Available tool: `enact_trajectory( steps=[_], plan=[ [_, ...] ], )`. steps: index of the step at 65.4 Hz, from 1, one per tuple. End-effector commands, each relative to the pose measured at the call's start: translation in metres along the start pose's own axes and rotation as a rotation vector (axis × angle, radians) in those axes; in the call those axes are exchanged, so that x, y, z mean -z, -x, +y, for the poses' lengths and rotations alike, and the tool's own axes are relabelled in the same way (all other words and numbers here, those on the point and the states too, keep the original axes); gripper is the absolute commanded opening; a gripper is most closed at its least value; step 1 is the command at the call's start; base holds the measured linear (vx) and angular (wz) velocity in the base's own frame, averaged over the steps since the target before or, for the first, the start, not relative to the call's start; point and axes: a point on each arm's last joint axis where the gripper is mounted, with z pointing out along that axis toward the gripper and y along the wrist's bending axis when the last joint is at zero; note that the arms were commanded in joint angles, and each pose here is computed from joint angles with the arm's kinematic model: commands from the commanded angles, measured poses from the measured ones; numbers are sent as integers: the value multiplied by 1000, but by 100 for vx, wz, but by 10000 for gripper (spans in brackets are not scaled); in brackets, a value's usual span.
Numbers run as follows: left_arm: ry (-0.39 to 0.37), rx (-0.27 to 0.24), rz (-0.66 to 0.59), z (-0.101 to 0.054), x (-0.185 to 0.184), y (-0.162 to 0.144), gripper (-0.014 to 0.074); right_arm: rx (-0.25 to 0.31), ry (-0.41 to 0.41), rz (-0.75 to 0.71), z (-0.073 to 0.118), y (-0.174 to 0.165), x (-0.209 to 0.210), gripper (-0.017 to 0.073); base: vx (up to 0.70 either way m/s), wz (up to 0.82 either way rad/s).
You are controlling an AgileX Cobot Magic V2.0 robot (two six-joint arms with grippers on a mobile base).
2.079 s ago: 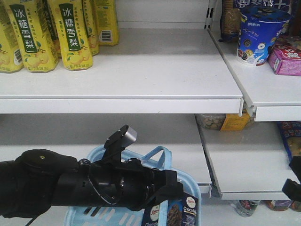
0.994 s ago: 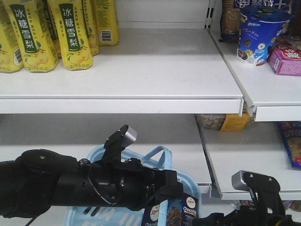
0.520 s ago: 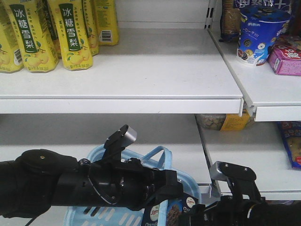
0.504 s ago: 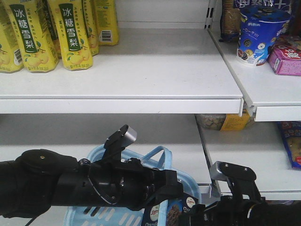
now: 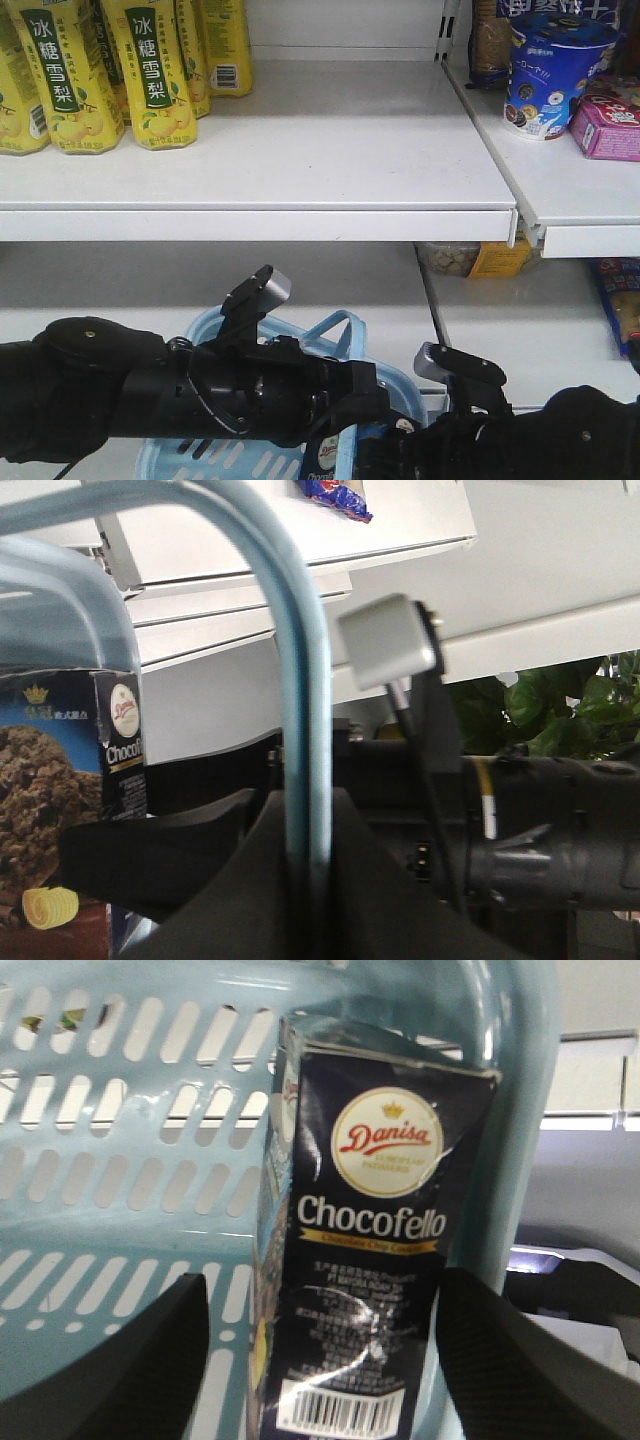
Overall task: Left arm holds basket, right arm returns cookies
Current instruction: 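Move the open right gripper down into the basket over the cookie box, then close the right gripper on the top of the Chocofello cookie box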
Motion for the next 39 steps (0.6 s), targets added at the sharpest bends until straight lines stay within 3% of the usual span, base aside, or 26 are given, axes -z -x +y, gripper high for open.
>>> enact_trajectory(
  steps=[1, 12, 39],
  plan=[
    [-71, -32, -39, -20, 10, 6, -6, 30, 27, -50, 9, 11, 2, 474, 0, 0],
    [-71, -32, -39, -20, 10, 6, -6, 44, 48, -56, 16, 18, -2, 474, 0, 0],
    [-71, -32, -39, -20, 10, 6, -6, 8, 42, -34, 19, 28, -24, 465, 0, 0]
  ],
)
